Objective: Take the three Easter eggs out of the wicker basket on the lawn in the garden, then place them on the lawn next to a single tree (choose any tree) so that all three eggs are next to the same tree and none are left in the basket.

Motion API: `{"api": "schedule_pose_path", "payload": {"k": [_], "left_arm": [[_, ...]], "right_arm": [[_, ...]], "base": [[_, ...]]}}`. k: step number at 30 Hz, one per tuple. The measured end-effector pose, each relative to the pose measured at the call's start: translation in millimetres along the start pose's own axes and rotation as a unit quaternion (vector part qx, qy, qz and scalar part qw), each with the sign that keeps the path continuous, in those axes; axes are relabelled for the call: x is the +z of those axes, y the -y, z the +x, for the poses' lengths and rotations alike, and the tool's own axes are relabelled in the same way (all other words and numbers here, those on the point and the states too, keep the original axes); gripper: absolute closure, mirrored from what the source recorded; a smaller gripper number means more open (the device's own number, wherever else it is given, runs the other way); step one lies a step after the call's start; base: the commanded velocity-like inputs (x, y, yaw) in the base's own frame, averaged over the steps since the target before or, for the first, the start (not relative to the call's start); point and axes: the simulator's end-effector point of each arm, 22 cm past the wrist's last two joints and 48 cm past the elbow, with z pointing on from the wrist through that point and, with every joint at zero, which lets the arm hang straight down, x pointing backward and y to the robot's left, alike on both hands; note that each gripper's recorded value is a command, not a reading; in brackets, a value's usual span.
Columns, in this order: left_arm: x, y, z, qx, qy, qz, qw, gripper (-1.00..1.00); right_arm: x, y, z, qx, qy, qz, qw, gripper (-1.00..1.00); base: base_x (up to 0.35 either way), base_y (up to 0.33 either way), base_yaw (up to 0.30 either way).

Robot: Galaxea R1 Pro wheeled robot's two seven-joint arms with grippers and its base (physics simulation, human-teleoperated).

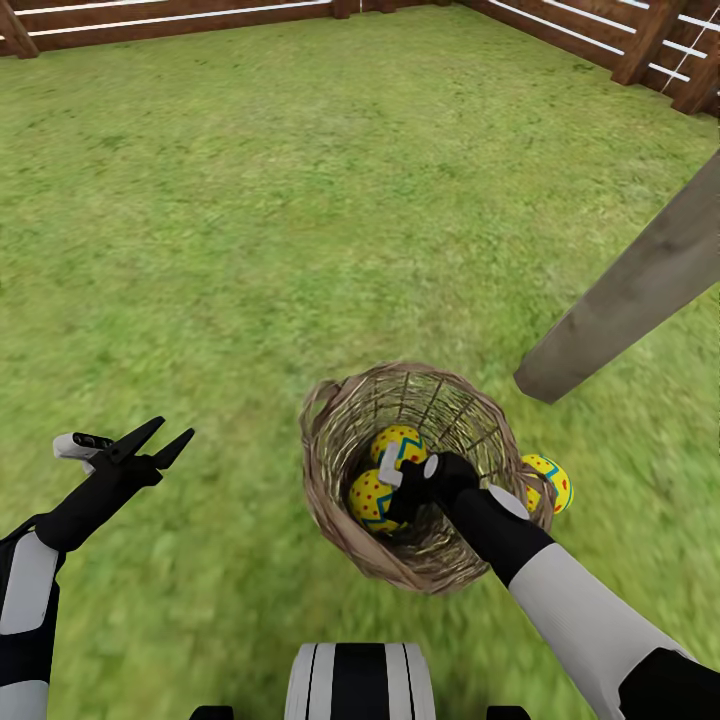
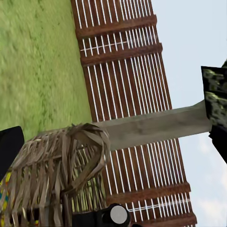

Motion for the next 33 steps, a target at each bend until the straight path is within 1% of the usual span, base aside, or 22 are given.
{"api": "schedule_pose_path", "payload": {"k": [4, 6, 11, 21, 24, 26, 30, 33], "left_arm": [[0.0, 0, 0, 0.000, 0.000, 0.000, 1.0000, -1.00], [0.7, 5, -1, 0.003, 0.000, 0.003, 1.0000, -1.00], [1.0, 7, -2, 0.004, 0.000, 0.004, 1.0000, -1.00], [3.2, 24, -5, 0.013, 0.001, 0.016, 0.9998, -1.00], [3.6, 28, -6, 0.015, 0.002, 0.019, 0.9997, -1.00], [3.5, 28, -6, 0.016, 0.002, 0.019, 0.9997, -1.00], [4.6, 38, -8, 0.021, 0.002, 0.025, 0.9995, -1.00], [4.9, 43, -9, 0.023, 0.003, 0.028, 0.9993, -1.00]], "right_arm": [[-0.7, 0, -1, 0.000, 0.001, 0.000, 1.0000, 1.00], [-5.0, 3, -3, -0.003, 0.002, 0.005, 1.0000, 1.00], [-7.3, 4, -4, -0.002, 0.003, 0.007, 1.0000, 1.00], [-22.3, 10, -12, -0.006, 0.009, 0.019, 0.9998, 1.00], [-27.8, 15, -13, -0.003, 0.011, 0.025, 0.9996, 1.00], [-28.2, 16, -12, -0.002, 0.011, 0.025, 0.9996, 1.00], [-43.6, 17, -24, -0.011, 0.024, 0.026, 0.9993, 1.00], [-48.1, 18, -27, -0.013, 0.026, 0.027, 0.9992, 1.00]], "base": [[0.000, 0.000, 0.000], [0.000, 0.000, 0.000], [0.000, 0.000, 0.000], [0.000, 0.000, 0.000], [0.000, 0.000, 0.000], [0.000, 0.000, 0.000], [0.000, 0.000, 0.000], [0.000, 0.000, 0.000]]}}
